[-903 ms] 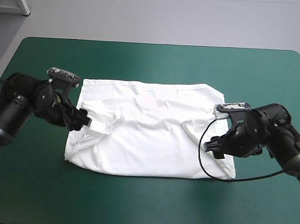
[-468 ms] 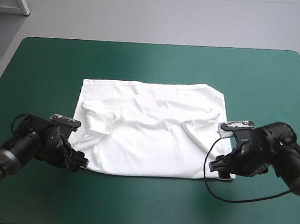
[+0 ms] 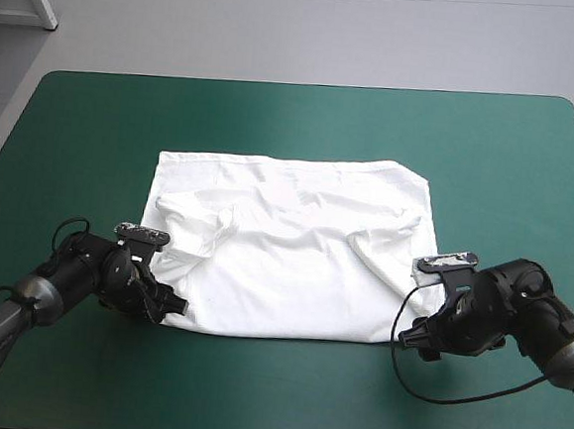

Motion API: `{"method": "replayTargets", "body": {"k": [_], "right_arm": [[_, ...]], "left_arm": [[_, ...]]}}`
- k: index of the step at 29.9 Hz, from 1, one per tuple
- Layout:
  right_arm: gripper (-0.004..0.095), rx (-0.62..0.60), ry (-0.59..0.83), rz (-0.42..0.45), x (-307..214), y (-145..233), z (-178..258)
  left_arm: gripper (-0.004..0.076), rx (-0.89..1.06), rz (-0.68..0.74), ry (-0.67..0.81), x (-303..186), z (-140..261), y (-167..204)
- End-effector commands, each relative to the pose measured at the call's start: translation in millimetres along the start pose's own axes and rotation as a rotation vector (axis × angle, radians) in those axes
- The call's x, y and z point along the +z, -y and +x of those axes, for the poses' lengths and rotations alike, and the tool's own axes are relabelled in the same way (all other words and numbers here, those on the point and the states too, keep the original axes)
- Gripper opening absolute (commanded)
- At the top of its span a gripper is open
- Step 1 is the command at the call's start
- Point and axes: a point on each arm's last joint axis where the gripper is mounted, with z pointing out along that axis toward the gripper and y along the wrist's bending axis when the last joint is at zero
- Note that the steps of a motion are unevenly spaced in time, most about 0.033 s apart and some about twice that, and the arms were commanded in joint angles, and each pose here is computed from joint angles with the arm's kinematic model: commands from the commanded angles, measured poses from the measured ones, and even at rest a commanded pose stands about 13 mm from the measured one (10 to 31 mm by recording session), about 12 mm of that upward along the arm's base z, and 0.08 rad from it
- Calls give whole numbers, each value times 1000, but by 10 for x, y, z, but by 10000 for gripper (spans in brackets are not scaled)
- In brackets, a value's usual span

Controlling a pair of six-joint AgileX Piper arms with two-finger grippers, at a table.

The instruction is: Fold the cloth

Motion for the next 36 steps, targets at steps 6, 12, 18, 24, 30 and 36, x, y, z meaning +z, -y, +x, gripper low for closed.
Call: {"method": "replayTargets", "body": {"k": [6,12,18,24,30,36], "right_arm": [[647,-41,97,59,27,59,-107],[647,-36,66,53,272,38,-255],[526,-20,9,38,536,11,-353],[155,-14,-4,20,655,-10,-388],[-18,-21,53,25,514,-1,-389],[-18,-26,181,28,98,6,-466]], "left_arm": [[12,-15,8,37,109,-69,13],[-10,-15,2,-31,101,-4,8],[-10,-14,-2,-49,40,32,2],[-10,-29,3,14,-185,79,-5],[-10,-40,2,110,-540,7,-17],[-10,-7,-25,152,-843,-208,-35]]}}
